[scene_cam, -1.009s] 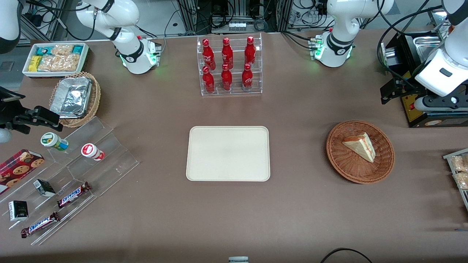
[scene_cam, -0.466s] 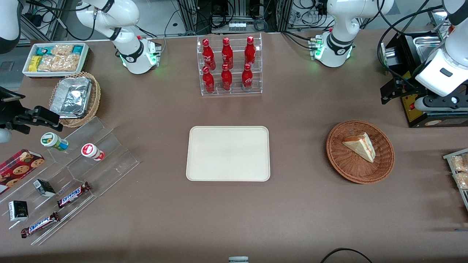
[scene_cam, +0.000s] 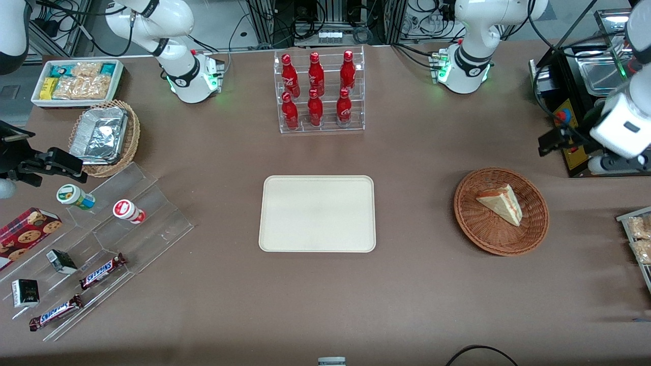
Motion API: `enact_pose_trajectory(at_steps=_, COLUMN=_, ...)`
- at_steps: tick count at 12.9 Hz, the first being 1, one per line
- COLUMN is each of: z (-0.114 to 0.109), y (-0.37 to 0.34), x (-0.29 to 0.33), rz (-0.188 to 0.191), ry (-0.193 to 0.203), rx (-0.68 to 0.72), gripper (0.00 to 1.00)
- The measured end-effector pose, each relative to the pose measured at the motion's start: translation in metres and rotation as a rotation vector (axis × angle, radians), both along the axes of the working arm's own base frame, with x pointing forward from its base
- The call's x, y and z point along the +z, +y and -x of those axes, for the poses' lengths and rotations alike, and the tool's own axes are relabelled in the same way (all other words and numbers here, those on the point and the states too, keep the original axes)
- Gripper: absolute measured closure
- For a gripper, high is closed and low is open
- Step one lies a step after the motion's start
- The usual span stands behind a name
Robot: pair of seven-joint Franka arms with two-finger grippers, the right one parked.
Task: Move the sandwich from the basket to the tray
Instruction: 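Lower the open left gripper over the sandwich in the wicker basket, then close the left gripper on the sandwich and lift it from the basket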
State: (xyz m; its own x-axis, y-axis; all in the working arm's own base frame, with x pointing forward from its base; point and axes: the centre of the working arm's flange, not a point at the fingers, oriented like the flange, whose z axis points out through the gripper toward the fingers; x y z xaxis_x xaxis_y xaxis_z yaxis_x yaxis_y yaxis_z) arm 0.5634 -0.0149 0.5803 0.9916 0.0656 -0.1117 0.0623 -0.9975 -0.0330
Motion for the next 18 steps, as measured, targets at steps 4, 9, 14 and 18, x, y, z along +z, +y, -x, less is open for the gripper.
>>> enact_pose_trajectory(at_steps=4, z=-0.032, y=0.009, x=-0.069, rz=-0.023, ry=0.064, rx=0.138, gripper=0.00)
enact_pose_trajectory(at_steps=9, z=-0.052, y=0.009, x=-0.174, rz=-0.059, ry=0.031, rx=0.410, gripper=0.00)
enact_pose_trajectory(at_steps=14, z=-0.026, y=0.051, x=-0.245, rz=-0.076, ry=-0.029, rx=0.628, gripper=0.00)
enact_pose_trajectory(at_steps=18, z=-0.005, y=0.066, x=-0.286, rz=-0.005, ry=-0.090, rx=0.869, gripper=0.00)
